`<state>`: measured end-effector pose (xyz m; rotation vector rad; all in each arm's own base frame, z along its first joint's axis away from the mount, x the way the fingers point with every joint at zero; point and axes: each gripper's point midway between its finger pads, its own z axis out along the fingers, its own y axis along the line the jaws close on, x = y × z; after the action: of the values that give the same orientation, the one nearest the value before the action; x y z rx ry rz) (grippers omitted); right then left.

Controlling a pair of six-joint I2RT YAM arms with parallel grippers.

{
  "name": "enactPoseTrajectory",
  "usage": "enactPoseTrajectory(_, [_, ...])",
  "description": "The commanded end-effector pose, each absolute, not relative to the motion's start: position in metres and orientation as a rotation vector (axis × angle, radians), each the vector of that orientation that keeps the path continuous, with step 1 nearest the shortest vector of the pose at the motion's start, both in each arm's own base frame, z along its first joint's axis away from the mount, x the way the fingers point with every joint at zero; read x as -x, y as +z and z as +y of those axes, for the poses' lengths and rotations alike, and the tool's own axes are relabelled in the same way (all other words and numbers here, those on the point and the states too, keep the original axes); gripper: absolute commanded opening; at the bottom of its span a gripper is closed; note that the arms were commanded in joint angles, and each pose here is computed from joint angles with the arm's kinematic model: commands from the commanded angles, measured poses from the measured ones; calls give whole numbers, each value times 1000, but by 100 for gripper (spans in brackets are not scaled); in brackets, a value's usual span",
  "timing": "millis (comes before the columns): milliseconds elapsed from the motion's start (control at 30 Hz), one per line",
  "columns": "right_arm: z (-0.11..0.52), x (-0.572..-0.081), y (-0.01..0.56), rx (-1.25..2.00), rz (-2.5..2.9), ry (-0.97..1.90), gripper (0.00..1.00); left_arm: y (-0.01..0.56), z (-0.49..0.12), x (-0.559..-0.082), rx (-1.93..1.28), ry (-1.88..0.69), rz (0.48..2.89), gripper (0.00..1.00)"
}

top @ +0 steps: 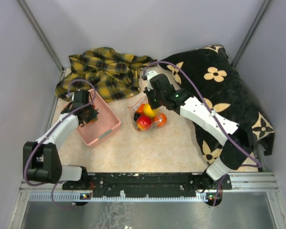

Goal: Place the food in the zip-top bag and seal the zipper
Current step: Pick up the fake fruit from the bin, then place the fake fruit in the zipper food storage bag.

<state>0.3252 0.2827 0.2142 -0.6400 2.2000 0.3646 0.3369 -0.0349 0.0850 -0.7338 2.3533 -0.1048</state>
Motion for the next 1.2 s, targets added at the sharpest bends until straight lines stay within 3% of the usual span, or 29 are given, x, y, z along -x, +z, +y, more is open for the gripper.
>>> enactPoseTrajectory(0, [280, -333, 251, 590, 2112, 374, 0, 106, -47, -329, 664, -186, 2338, 0])
enactPoseTrajectory(467, [281, -336, 249, 580, 2119, 368, 0, 184, -74, -305, 437, -429, 2159, 0])
enactPoseTrajectory(1167, [283, -339, 258, 542, 2120, 377, 0, 311, -208, -216, -298, -1035, 1725, 0])
